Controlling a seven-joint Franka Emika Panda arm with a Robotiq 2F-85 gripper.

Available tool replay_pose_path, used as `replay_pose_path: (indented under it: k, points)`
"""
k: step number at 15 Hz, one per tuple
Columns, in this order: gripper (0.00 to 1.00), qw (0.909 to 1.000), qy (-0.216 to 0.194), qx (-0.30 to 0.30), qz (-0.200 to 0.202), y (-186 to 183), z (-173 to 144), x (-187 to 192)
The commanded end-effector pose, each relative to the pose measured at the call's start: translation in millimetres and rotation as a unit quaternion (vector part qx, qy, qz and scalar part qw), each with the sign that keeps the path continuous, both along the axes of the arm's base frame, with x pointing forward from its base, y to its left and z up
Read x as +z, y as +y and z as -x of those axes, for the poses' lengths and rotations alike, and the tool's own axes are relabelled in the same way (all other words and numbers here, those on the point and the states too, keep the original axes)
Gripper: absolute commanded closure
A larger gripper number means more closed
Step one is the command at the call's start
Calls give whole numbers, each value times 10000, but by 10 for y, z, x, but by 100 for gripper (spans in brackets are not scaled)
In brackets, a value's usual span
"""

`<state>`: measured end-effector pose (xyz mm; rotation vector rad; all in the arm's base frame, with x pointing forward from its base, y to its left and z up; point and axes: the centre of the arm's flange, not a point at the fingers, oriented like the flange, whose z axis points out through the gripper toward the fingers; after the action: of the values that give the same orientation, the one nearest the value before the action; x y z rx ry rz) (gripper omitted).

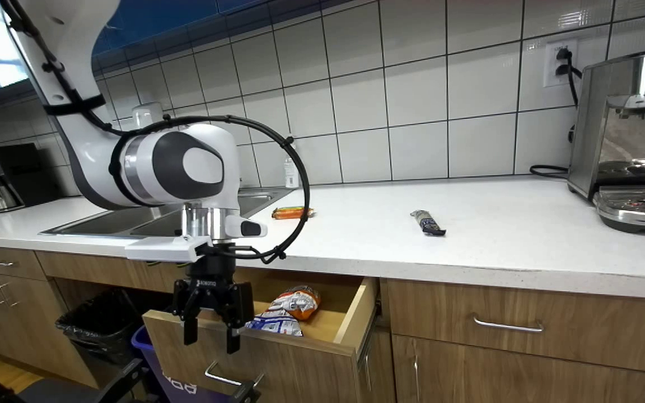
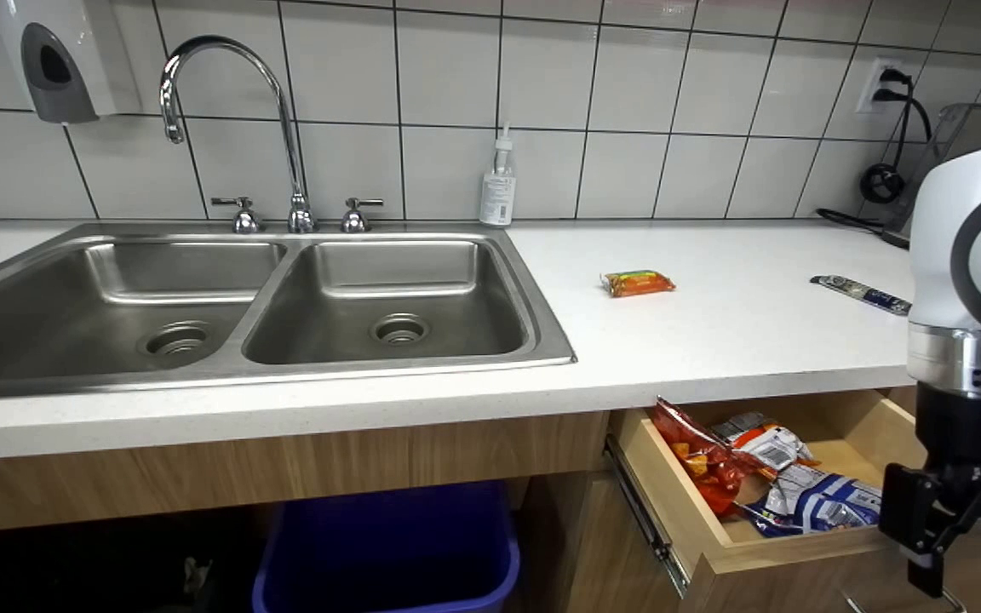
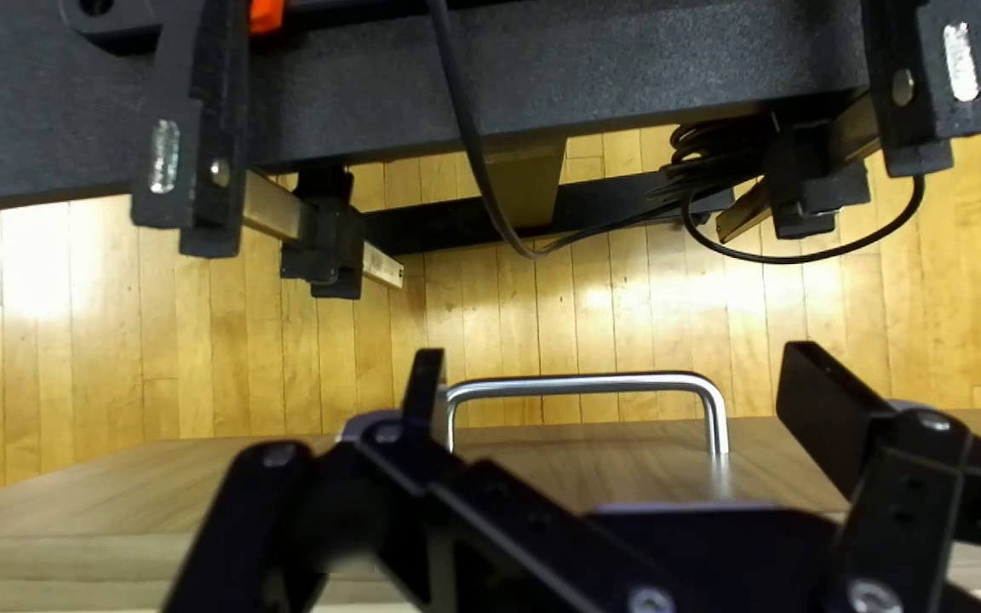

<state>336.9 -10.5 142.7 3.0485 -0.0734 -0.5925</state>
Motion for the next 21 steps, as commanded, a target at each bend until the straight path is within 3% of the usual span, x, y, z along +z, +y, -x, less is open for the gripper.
replay_pose_path:
  k: [1, 5, 21]
  points:
    - [0, 9996, -202, 50, 198, 3, -125, -91]
    - [0, 9987, -400, 133, 302, -25, -225, -126]
    - [0, 9981, -498, 172, 312, -250, -606, -152]
